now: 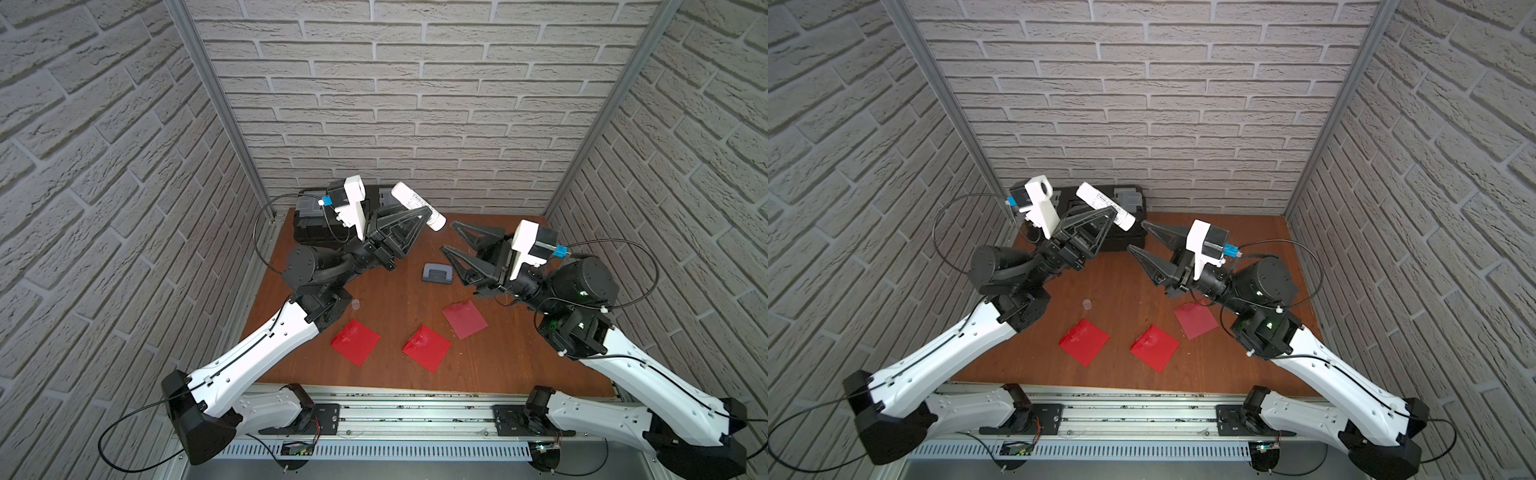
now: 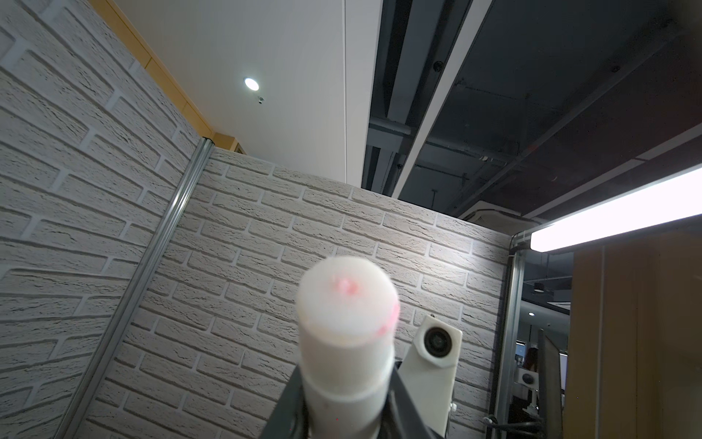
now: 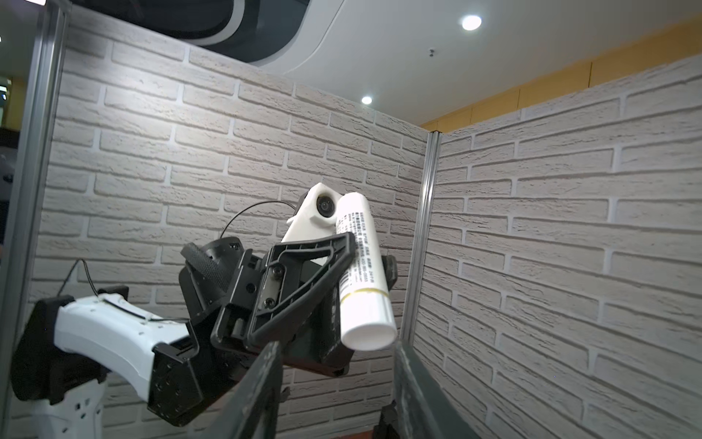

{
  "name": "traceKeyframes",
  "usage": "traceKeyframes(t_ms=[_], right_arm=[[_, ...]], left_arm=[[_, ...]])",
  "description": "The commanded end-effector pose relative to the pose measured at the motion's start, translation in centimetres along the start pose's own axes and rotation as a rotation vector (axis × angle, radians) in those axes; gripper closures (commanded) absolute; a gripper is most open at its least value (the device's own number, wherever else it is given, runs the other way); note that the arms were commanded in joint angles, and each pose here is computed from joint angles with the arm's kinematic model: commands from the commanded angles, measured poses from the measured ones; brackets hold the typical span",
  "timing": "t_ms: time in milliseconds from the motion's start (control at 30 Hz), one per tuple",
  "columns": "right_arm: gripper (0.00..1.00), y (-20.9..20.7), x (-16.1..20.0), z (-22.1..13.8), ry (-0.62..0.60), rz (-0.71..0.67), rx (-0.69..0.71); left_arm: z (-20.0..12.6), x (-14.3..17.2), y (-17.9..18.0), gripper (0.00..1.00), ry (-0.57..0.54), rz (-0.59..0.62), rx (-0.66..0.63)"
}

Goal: Seal the envelope with a glue stick
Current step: Unscrew the glue stick.

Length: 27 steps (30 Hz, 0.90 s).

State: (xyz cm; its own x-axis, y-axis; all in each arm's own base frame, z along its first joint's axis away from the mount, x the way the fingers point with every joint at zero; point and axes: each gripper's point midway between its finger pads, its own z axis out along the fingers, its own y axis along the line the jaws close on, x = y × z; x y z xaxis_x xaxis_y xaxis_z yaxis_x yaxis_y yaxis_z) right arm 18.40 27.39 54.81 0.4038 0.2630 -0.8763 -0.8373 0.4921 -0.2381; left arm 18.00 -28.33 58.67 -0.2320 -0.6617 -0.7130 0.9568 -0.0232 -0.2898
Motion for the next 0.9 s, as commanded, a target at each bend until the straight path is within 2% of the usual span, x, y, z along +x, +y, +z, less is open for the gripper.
traceKeyframes(t_ms=[0, 133, 233, 633, 867], right_arm=[[0.51, 0.2, -3.1, 0.8, -0.096, -0.257, -0.023], [0.52, -0.6, -2.0, 1.9, -0.064, -0.269, 0.006], [0.57, -1.0, -1.6, 2.1, -0.052, -0.265, 0.025], [0.61, -1.2, -2.2, 0.0, -0.087, -0.234, 0.082], [0.54, -1.7, -1.7, 1.0, -0.072, -0.231, 0.091]], left_arm=[[-0.4, -1.2, -0.2, 0.91, -0.05, 0.004, -0.016], [-0.4, -0.9, 0.3, 0.92, -0.051, -0.006, -0.028], [-0.3, -0.9, 0.5, 0.92, -0.056, -0.009, -0.034], [-0.9, -1.3, 0.8, 0.93, -0.07, 0.012, -0.078], [-0.8, -1.1, 1.0, 0.93, -0.07, -0.004, -0.072]])
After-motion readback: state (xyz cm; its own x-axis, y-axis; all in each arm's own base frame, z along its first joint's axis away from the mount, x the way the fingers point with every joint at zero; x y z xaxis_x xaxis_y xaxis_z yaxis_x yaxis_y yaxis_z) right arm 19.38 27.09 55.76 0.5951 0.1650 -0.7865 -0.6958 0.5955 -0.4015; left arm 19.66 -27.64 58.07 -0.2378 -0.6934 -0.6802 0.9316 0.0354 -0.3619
